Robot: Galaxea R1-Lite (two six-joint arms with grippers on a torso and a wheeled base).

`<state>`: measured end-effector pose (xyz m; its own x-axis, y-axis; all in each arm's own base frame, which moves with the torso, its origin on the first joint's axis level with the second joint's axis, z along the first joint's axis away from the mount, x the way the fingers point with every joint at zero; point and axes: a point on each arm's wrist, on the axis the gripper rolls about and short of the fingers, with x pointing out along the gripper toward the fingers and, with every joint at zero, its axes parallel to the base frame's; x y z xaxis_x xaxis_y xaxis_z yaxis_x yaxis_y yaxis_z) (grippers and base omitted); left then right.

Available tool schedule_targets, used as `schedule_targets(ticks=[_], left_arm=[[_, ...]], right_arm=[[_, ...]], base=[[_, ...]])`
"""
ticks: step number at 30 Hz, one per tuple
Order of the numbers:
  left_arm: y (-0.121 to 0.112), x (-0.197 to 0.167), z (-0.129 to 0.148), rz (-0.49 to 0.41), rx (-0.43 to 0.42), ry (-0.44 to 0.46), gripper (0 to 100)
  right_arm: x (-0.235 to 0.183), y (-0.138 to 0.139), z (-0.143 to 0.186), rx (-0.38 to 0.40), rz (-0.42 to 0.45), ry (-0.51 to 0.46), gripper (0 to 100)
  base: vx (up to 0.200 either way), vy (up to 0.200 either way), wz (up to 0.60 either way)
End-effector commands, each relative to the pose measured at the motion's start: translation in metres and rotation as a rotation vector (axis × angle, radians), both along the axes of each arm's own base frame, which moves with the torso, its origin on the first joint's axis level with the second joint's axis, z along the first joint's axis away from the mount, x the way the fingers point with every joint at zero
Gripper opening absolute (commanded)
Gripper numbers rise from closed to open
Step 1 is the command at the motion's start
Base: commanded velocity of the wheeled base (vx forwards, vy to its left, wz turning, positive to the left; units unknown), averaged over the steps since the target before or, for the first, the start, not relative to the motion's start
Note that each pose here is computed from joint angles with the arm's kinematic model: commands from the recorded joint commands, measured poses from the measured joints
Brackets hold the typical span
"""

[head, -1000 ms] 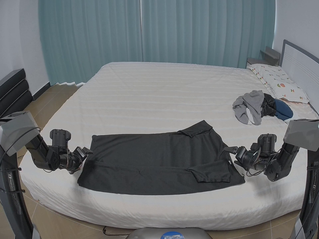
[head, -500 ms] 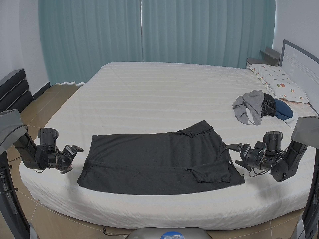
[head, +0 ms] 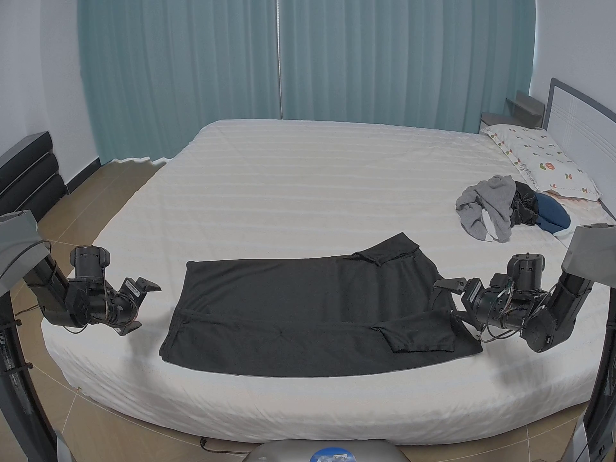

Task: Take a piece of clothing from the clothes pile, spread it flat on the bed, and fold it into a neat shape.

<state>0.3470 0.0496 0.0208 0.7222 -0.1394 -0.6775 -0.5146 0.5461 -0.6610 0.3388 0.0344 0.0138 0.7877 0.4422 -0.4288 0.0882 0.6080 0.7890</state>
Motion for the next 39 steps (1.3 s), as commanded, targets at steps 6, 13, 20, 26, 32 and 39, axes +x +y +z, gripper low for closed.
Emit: schedule_targets(ticks=[6,13,20,26,32,39], left_arm=[[-0.009,0.001,0.004,-0.023,0.004,-0.013,100],[-0.01,0.0,0.004,-0.024,0.001,-0.006,100],[-0.019,-0.003,0.004,-0.046,-0.001,0.001,100],[-0.024,-0.005,0.01,-0.057,0.005,-0.011,100],[-0.022,0.007,0.019,-0.057,0.013,-0.063,100],[-0.019,0.038,0.025,-0.062,0.027,-0.132,100]], right_arm=[[0.0,0.002,0.0,0.0,0.005,-0.001,100],[0.0,0.002,0.0,0.0,0.005,-0.001,100],[0.001,0.002,0.0,0.0,0.005,-0.001,100],[0.001,0.002,0.0,0.0,0.005,-0.001,100],[0.0,0.002,-0.001,-0.001,0.004,0.002,100],[-0.001,0.004,-0.003,-0.002,0.01,0.011,100]], base=[[0.067,0.0,0.0],[0.0,0.0,0.0],[0.0,-0.171,0.0],[0.0,-0.1,0.0],[0.0,0.0,0.0],[0.0,0.0,0.0]])
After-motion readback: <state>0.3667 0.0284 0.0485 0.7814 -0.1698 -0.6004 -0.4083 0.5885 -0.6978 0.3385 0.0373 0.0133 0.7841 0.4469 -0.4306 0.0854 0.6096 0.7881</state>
